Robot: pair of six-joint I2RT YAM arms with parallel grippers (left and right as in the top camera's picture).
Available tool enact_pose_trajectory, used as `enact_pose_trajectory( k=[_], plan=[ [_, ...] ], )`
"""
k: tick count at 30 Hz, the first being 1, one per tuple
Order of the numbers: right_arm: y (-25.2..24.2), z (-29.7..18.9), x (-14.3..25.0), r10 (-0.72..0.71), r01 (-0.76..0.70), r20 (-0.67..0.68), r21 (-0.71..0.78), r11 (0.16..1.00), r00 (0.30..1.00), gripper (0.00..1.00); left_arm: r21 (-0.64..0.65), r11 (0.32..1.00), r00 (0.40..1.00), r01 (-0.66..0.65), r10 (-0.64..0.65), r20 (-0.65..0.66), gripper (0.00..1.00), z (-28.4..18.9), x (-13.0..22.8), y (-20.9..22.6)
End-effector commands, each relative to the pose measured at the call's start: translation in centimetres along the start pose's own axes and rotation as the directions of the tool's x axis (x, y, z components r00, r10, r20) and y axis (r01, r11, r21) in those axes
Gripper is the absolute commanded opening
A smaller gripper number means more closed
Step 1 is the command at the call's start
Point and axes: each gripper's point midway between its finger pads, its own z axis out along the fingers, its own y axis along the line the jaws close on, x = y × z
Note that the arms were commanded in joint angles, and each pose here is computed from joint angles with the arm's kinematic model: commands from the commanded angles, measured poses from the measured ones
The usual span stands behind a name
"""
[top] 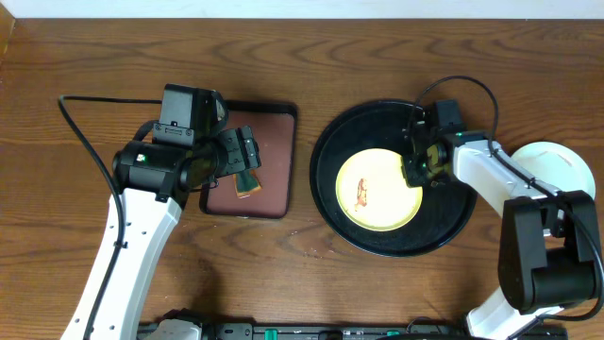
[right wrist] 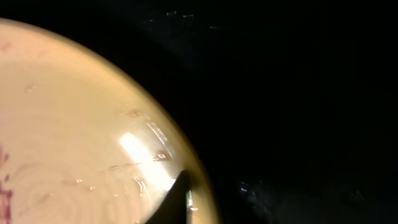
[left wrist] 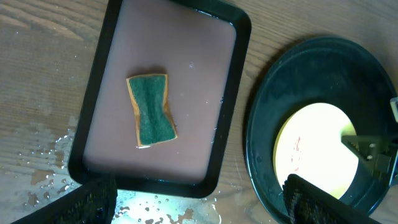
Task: Clean dirty plates on tray and stack at the side
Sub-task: 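Move the right gripper to the yellow plate and pull it to tray center, then grasp the sponge in the rectangular tray with the left gripper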
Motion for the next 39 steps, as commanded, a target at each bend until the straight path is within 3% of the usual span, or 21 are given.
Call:
enact_pose_trajectory(
  k=[1, 6, 8, 12, 18, 23, 27, 32, 33, 39],
  plan=[
    [-0.1, 1.4, 2.1, 0.086, -0.086, -0.082, 0.005, 0.996, 0.993, 0.01, 0.006, 1.0, 1.0, -0.003, 0.003, -0.015, 0.86, 0.0, 0.3, -0.1],
    [-0.9, 0.4, 3.5, 0.398, -0.39, -0.103, 0.089, 0.917, 0.912, 0.01, -0.014, 1.0, 0.997, -0.006, 0.005, -0.071, 0.86, 1.4, 1.7, 0.4],
    [-1.1, 0.2, 4.1, 0.454, -0.442, -0.112, 0.117, 0.89, 0.884, 0.01, -0.019, 1.0, 0.996, -0.012, 0.01, -0.092, 0.86, 1.9, 2.3, 0.4],
    [-1.3, 0.1, 4.2, 0.417, -0.402, -0.11, 0.137, 0.905, 0.902, 0.01, -0.055, 0.998, 0.989, -0.026, 0.018, -0.147, 0.86, 3.5, 3.5, 0.9],
    [-2.3, 0.1, 3.7, 0.335, -0.316, -0.082, 0.183, 0.931, 0.939, 0.01, -0.264, 0.962, 0.986, -0.075, 0.032, -0.163, 0.85, 7.9, 3.2, 4.4],
    [-2.3, 0.1, 3.5, 0.301, -0.283, -0.083, 0.177, 0.942, 0.95, 0.01, -0.287, 0.954, 0.977, -0.084, 0.021, -0.214, 0.8, 13.4, 3.6, 5.3],
    [-2.2, 0.1, 3.6, 0.298, -0.28, -0.084, 0.177, 0.944, 0.951, 0.01, -0.298, 0.951, 0.972, -0.086, 0.015, -0.234, 0.45, 17.2, 3.8, 5.9],
    [-2.1, 0.1, 3.6, 0.298, -0.281, -0.087, 0.17, 0.945, 0.95, 0.01, -0.313, 0.945, 0.962, -0.093, 0.005, -0.272, 0.19, 20.5, 4.9, 6.9],
    [-2.0, 0.1, 3.6, 0.299, -0.281, -0.088, 0.168, 0.945, 0.95, 0.01, -0.317, 0.944, 0.959, -0.095, 0.002, -0.282, 0.09, 20.8, 5.2, 7.0],
    [-2.0, 0.1, 3.6, 0.299, -0.282, -0.088, 0.166, 0.945, 0.95, 0.01, -0.252, 0.958, 0.941, -0.134, 0.044, -0.334, 0.07, 19.6, 5.6, 5.8]
  ],
)
